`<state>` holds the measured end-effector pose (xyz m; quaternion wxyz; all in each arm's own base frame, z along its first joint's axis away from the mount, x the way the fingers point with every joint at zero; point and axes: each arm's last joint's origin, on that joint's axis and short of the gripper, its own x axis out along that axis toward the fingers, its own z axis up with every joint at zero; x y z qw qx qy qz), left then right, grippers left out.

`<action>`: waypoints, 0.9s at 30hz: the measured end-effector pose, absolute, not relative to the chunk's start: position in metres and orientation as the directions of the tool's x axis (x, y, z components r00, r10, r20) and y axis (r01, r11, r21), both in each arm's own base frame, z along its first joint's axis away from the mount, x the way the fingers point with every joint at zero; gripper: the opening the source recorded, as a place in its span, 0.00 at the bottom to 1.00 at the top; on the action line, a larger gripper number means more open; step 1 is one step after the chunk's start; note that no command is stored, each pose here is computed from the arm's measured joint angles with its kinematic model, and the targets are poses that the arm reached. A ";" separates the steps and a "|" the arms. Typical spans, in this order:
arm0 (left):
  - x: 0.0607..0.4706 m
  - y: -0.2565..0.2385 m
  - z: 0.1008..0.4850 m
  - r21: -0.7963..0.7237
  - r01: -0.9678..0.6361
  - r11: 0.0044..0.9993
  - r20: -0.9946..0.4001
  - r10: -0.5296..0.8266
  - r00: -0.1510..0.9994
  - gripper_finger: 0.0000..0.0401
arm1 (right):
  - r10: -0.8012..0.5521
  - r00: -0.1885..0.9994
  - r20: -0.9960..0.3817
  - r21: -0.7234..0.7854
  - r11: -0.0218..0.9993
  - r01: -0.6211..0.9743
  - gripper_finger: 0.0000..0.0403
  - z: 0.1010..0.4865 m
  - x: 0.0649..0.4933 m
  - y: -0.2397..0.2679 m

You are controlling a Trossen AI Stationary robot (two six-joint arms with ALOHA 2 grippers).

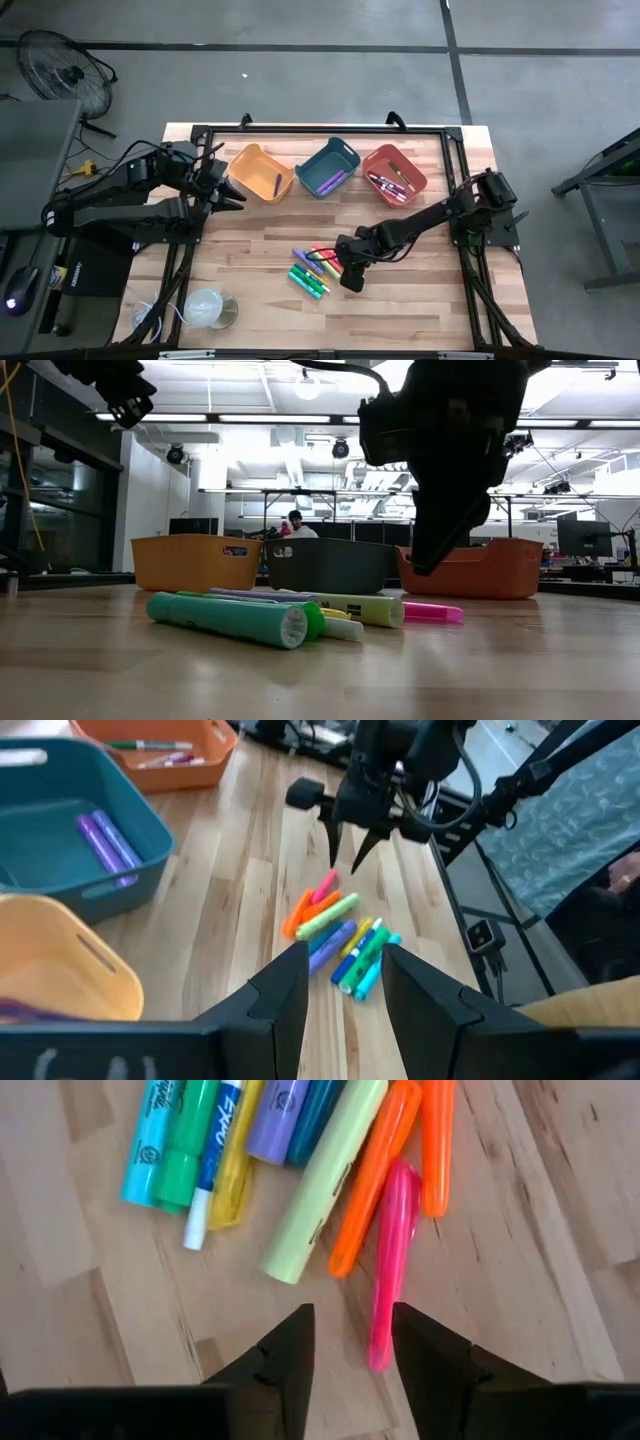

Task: Pick & Place Markers
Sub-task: Put the pink pen into the yellow bin

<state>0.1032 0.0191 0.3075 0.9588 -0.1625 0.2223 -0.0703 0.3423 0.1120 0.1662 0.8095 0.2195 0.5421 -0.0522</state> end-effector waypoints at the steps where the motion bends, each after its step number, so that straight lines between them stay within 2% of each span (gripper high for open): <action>1: 0.103 0.019 0.307 -0.344 0.061 0.937 -0.408 -0.208 0.889 0.31 | 0.151 0.408 -0.900 0.298 0.898 0.324 0.33 0.166 0.342 0.112; 7: 0.103 0.019 0.307 -0.342 0.058 0.938 -0.410 -0.205 0.889 0.31 | 0.131 0.405 -0.905 0.268 0.914 0.304 0.39 0.162 0.343 0.112; 15: 0.102 0.020 0.305 -0.329 0.024 0.944 -0.436 -0.174 0.883 0.31 | 0.061 0.367 -0.928 0.188 0.928 0.321 0.39 0.146 0.344 0.113; 27: 0.102 0.020 0.305 -0.322 0.011 0.947 -0.440 -0.160 0.884 0.31 | 0.054 0.344 -0.937 0.164 0.940 0.298 0.39 0.130 0.347 0.117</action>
